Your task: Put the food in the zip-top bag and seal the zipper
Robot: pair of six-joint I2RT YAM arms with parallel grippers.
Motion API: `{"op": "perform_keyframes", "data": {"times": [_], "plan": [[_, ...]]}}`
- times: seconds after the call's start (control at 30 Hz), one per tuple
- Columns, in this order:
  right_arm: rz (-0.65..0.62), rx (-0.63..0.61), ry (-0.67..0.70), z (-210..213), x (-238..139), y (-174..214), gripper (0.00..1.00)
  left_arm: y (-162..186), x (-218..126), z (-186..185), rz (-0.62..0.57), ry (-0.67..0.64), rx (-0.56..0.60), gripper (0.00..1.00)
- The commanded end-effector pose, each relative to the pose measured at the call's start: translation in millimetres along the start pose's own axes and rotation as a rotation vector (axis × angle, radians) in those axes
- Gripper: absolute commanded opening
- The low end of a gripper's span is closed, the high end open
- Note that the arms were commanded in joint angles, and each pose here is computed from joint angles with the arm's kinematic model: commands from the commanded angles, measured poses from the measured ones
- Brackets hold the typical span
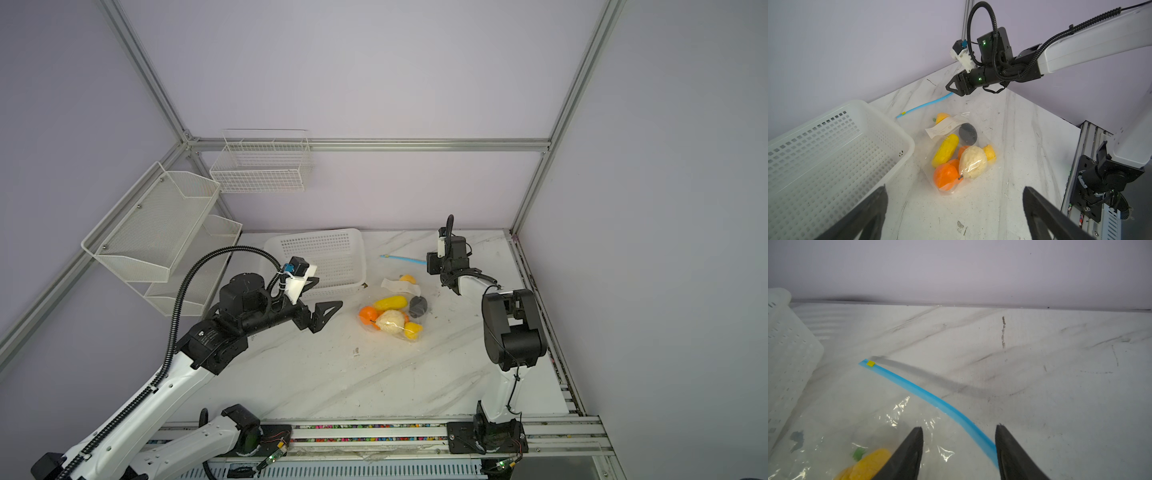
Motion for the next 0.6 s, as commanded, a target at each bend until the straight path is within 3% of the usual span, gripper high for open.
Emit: {"op": "perform_keyframes", "data": {"times": [0.0,0.23,0.43,0.57], "plan": [[-0.133,0.029,-0.088,16.5,-44.6,-36.3,0.59,5.0,6.6,0.8,-0.014,0.024,-0.042,1.00],[-0.215,-0.036,-0.390,133.2,-96.4,0.9,0.54,15.8,13.3,2.1,0.006,0.041,-0.070,1.00],[-0.268,-0.039,-0.515,173.5,-126.0,27.3,0.46,16.5,12.4,0.4,0.001,0.053,-0.083,1.00],[-0.211,-0.084,-0.501,186.9,-118.9,52.5,0.43,17.1,11.0,-0.9,0.000,0.061,-0.091,1.00]]}}
Point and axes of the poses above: each gripper's point midway between its finger pads, its own x axis out along the fingers, its own z axis along the line the jaws close on, y = z × x, the point moved 3 cm from there along -x, back along the fingers, and after that the axes turned 11 degrees about -x, right-handed, at the moved point
